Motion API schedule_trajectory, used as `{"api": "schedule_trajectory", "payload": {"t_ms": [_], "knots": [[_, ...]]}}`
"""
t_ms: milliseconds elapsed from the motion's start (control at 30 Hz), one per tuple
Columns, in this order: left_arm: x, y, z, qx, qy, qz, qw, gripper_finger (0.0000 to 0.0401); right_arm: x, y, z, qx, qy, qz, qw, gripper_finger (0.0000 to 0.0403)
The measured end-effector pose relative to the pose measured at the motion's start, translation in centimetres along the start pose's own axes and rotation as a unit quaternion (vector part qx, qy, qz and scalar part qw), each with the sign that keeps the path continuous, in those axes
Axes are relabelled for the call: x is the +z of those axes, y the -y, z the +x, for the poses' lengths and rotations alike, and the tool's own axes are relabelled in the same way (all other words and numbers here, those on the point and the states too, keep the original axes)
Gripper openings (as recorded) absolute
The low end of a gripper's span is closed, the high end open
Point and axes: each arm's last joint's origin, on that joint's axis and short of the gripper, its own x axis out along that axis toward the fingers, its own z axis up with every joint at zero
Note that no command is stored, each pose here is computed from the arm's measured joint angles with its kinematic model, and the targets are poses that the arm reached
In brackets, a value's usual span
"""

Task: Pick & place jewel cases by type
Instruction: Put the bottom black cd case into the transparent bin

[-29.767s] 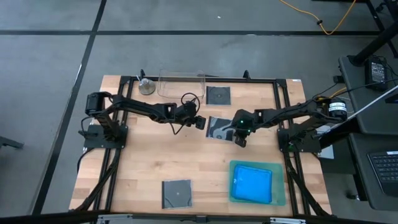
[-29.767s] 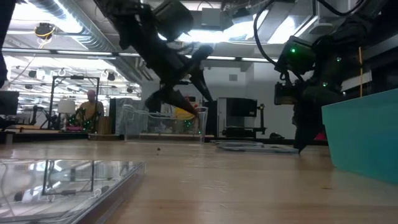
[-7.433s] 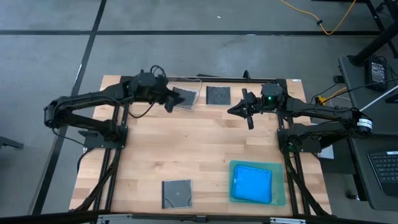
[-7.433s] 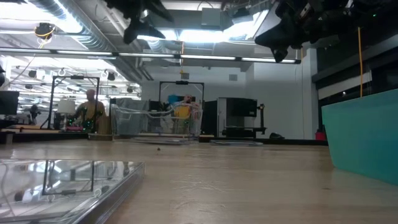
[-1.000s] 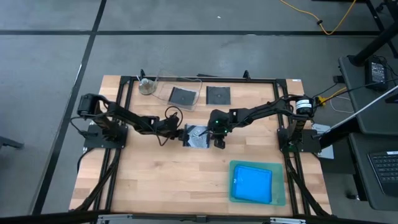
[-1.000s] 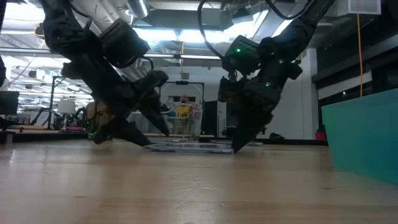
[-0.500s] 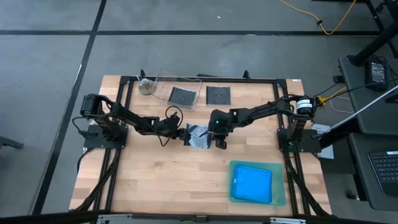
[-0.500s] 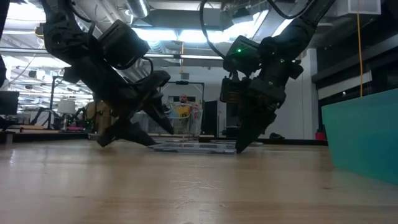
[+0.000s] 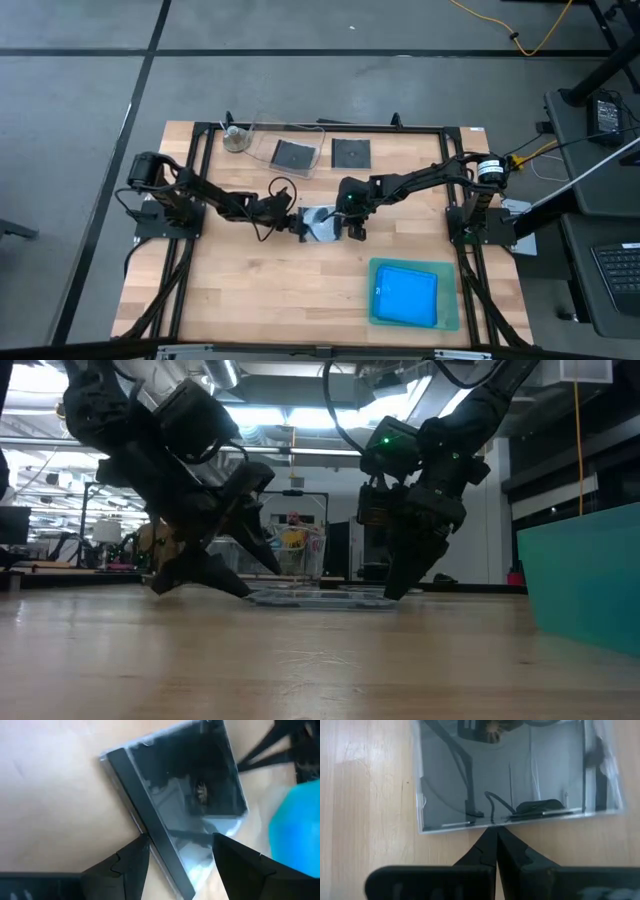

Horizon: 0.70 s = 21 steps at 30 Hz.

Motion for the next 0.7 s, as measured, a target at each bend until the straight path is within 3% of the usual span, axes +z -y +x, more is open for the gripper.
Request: {"api": "schedule_trajectory", "payload": {"t_ms": [700], "knots": [[0.4, 3.3, -3.4, -0.059, 0.060, 0.016, 0.996, 0.0203, 0.0, 0.0, 0.0, -0.003, -0.001, -0.010, 1.000, 0.0008]]}}
